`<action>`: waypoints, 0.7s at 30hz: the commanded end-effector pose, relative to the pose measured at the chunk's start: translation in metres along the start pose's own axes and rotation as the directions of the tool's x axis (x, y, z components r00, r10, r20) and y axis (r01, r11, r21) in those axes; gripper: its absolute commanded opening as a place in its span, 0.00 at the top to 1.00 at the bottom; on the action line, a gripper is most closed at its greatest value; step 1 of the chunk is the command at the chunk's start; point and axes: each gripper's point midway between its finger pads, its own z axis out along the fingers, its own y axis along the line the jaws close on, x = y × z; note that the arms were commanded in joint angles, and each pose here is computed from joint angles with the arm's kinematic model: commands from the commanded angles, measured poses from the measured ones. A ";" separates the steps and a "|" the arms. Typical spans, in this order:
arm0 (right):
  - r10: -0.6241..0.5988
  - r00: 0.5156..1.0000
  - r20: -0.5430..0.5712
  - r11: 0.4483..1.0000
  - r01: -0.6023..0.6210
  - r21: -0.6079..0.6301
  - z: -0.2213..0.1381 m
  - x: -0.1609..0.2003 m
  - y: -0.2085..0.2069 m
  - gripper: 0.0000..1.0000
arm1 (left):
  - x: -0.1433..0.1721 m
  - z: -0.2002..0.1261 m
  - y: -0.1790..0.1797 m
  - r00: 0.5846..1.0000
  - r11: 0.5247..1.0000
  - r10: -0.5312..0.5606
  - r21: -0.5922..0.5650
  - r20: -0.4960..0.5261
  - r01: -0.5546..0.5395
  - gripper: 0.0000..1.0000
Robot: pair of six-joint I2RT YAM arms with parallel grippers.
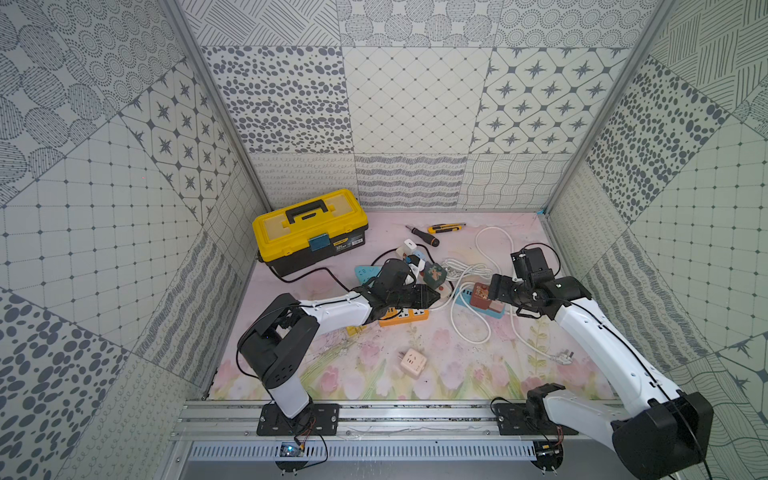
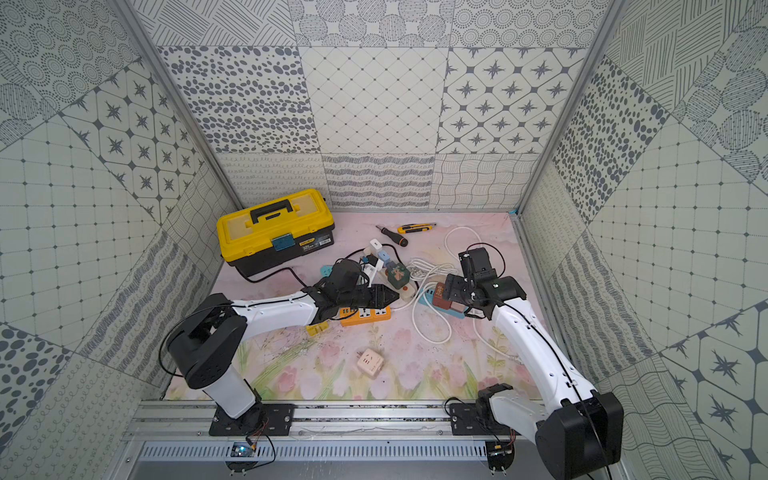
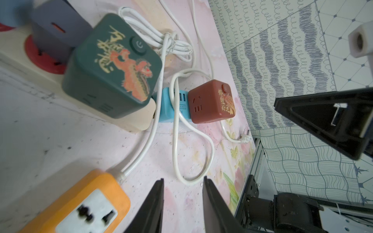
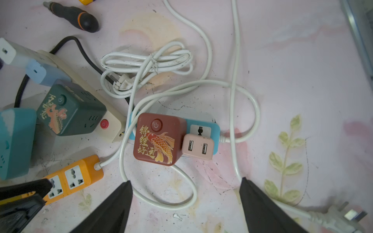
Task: Pull the plug off the socket
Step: Remove the plug from the socket.
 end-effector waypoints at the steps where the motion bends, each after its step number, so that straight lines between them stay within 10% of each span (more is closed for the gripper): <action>1: -0.328 0.941 0.082 0.944 0.331 -0.020 -0.005 -0.020 0.010 0.16 | -0.031 0.030 -0.031 0.991 0.990 0.054 0.119 0.126 -0.069 0.69; 11: -0.750 0.662 -0.002 0.629 0.712 -0.312 0.016 0.030 0.034 0.11 | -0.028 0.047 -0.023 0.992 0.995 0.011 0.102 0.124 -0.024 0.61; 21: -0.804 0.594 -0.018 0.579 0.776 -0.251 0.067 0.001 0.038 0.10 | -0.007 0.030 0.001 0.985 0.993 -0.112 0.049 0.130 0.107 0.54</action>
